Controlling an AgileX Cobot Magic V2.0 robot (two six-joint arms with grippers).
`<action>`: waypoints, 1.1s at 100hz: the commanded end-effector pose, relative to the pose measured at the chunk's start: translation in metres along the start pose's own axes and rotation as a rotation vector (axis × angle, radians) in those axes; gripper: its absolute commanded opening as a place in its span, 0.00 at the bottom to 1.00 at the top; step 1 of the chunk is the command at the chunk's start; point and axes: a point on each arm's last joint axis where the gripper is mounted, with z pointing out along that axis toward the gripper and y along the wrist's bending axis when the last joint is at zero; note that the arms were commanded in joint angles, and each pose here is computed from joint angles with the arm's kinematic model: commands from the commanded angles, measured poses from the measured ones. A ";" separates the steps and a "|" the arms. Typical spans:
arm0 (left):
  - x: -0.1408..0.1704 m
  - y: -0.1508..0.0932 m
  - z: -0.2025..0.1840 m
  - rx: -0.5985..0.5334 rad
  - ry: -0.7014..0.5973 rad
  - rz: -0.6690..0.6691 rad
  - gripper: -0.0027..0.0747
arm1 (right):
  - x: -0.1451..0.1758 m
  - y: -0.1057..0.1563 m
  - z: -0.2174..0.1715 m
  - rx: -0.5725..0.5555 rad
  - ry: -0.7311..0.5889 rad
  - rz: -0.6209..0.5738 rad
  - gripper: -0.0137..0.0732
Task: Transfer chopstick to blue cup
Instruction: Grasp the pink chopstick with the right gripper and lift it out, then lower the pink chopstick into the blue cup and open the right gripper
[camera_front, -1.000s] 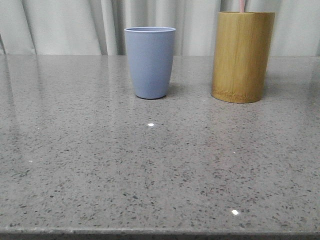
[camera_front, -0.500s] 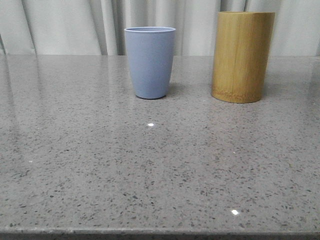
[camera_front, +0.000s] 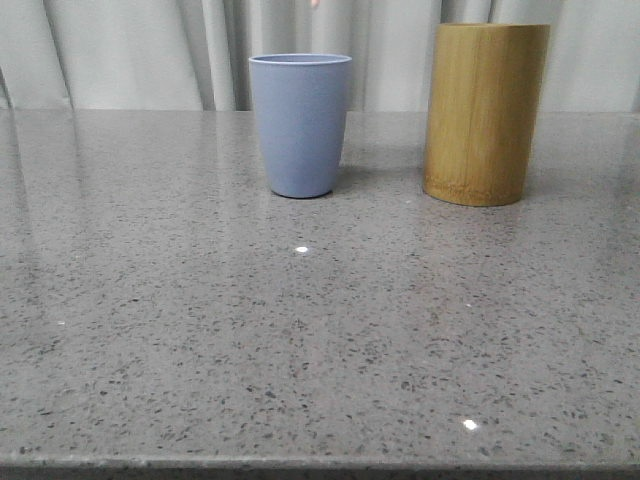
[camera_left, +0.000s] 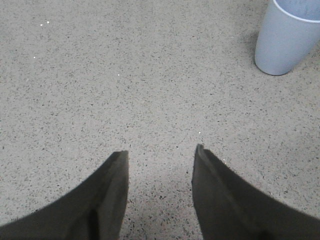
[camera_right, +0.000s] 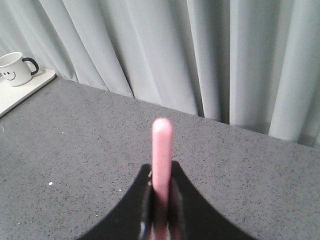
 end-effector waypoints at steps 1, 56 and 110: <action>-0.012 -0.001 -0.007 0.009 -0.098 -0.019 0.41 | -0.020 0.005 -0.011 -0.018 -0.136 -0.008 0.21; -0.012 -0.001 -0.007 0.009 -0.098 -0.019 0.41 | 0.004 -0.006 0.027 0.003 -0.038 0.005 0.50; -0.012 -0.001 -0.007 0.010 -0.092 -0.038 0.41 | -0.008 -0.002 -0.010 0.048 -0.004 -0.070 0.50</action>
